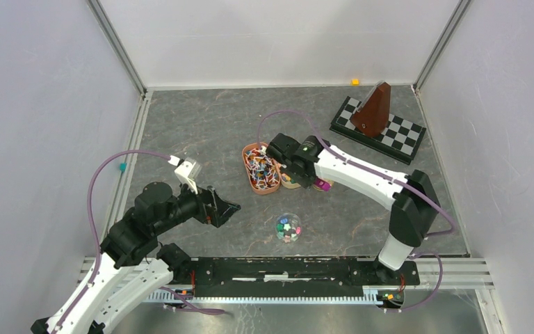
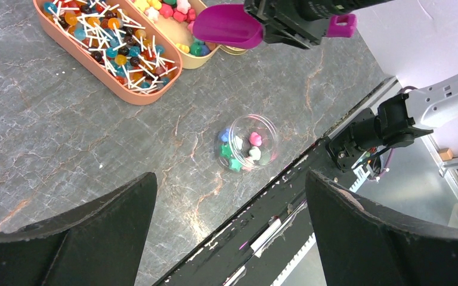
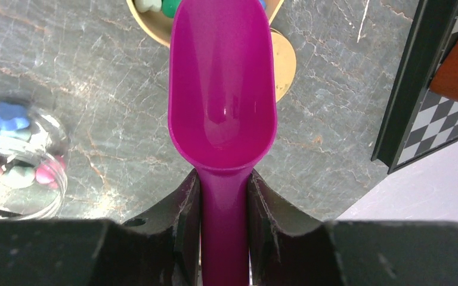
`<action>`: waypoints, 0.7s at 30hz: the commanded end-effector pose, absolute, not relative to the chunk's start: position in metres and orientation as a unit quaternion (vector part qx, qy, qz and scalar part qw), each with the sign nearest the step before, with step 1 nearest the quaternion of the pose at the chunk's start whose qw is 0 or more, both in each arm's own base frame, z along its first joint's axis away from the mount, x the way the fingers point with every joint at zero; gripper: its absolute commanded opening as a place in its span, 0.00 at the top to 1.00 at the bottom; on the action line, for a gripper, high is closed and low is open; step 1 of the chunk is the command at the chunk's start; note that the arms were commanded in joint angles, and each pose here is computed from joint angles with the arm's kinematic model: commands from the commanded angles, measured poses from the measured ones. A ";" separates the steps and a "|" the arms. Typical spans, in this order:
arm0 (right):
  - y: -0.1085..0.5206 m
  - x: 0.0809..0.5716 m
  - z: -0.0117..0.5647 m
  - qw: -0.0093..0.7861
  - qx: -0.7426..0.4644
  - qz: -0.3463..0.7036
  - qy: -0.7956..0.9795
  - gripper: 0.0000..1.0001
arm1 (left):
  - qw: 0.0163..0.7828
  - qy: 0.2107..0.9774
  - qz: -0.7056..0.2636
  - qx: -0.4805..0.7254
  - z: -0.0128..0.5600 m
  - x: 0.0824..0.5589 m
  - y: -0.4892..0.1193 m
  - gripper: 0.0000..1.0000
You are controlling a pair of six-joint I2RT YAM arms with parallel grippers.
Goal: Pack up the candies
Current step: Scoop the fake candies from the storage box.
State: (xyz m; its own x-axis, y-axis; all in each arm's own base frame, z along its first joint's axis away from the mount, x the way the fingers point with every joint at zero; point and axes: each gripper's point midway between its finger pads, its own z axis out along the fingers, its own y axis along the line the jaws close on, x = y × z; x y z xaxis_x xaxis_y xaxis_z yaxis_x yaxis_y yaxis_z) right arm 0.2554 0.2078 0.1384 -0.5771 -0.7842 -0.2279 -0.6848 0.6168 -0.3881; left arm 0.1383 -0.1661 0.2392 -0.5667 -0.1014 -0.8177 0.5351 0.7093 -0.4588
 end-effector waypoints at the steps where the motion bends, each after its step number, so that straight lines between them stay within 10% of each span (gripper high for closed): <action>1: 0.223 0.281 0.139 0.217 -0.418 -0.113 0.875 1.00 | 0.464 0.796 -0.365 0.138 0.248 0.142 -0.168 0.00; 21: 0.258 0.335 0.092 0.200 -0.412 -0.101 0.883 1.00 | 0.456 0.801 -0.363 0.140 0.244 0.144 -0.171 0.00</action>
State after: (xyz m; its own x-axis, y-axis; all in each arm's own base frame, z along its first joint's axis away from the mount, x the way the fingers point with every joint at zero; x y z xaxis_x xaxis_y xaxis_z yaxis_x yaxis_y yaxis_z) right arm 0.3178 0.2378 0.0945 -0.5940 -0.7755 -0.2138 -0.6882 0.6275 -0.3641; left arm 0.1387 -0.1664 0.2384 -0.5667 -0.1014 -0.8177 0.5351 0.7093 -0.4588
